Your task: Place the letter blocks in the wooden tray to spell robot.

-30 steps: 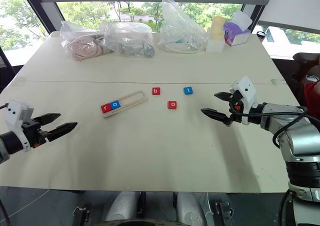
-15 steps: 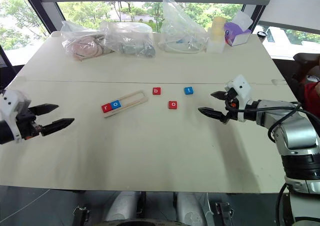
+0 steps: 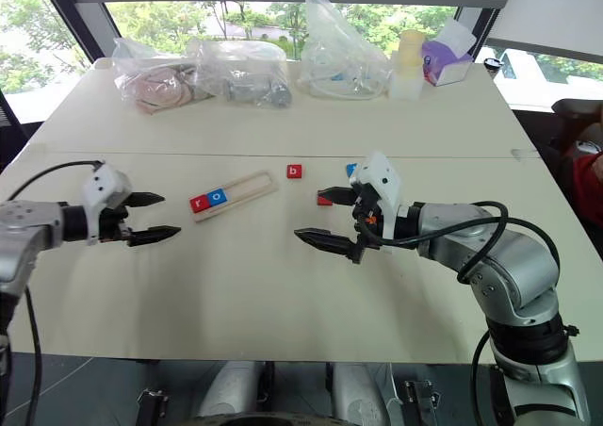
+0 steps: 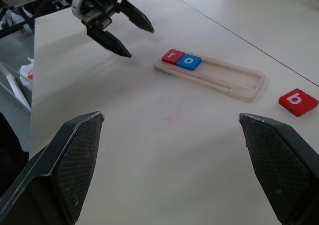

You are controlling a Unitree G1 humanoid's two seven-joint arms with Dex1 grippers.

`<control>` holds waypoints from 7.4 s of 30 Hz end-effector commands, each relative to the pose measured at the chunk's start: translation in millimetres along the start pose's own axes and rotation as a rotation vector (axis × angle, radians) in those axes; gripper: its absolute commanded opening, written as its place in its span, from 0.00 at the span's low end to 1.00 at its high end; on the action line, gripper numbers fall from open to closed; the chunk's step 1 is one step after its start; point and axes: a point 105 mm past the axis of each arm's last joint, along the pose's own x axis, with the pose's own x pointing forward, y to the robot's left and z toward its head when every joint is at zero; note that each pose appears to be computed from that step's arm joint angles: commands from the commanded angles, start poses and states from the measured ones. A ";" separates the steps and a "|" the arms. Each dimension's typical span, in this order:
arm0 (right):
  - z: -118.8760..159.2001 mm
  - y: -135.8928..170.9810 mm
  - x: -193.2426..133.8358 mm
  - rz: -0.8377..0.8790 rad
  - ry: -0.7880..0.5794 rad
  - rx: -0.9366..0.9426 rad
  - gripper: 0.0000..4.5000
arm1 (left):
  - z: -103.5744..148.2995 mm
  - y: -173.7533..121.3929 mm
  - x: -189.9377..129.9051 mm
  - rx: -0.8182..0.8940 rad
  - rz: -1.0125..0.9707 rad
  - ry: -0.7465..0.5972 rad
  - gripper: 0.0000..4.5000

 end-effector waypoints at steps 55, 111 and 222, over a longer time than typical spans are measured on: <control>-33.6 -43.9 -31.0 -0.358 -0.018 0.017 1.00 | 9.2 -29.7 69.5 0.402 -0.448 0.041 0.69; -20.8 -103.1 177.6 -0.660 0.141 0.280 1.00 | 86.9 -31.0 -47.2 -0.318 0.080 -0.415 0.99; -115.8 -65.5 -34.8 0.116 0.333 -0.254 0.42 | 63.0 -91.9 -27.0 0.089 -0.420 -0.017 1.00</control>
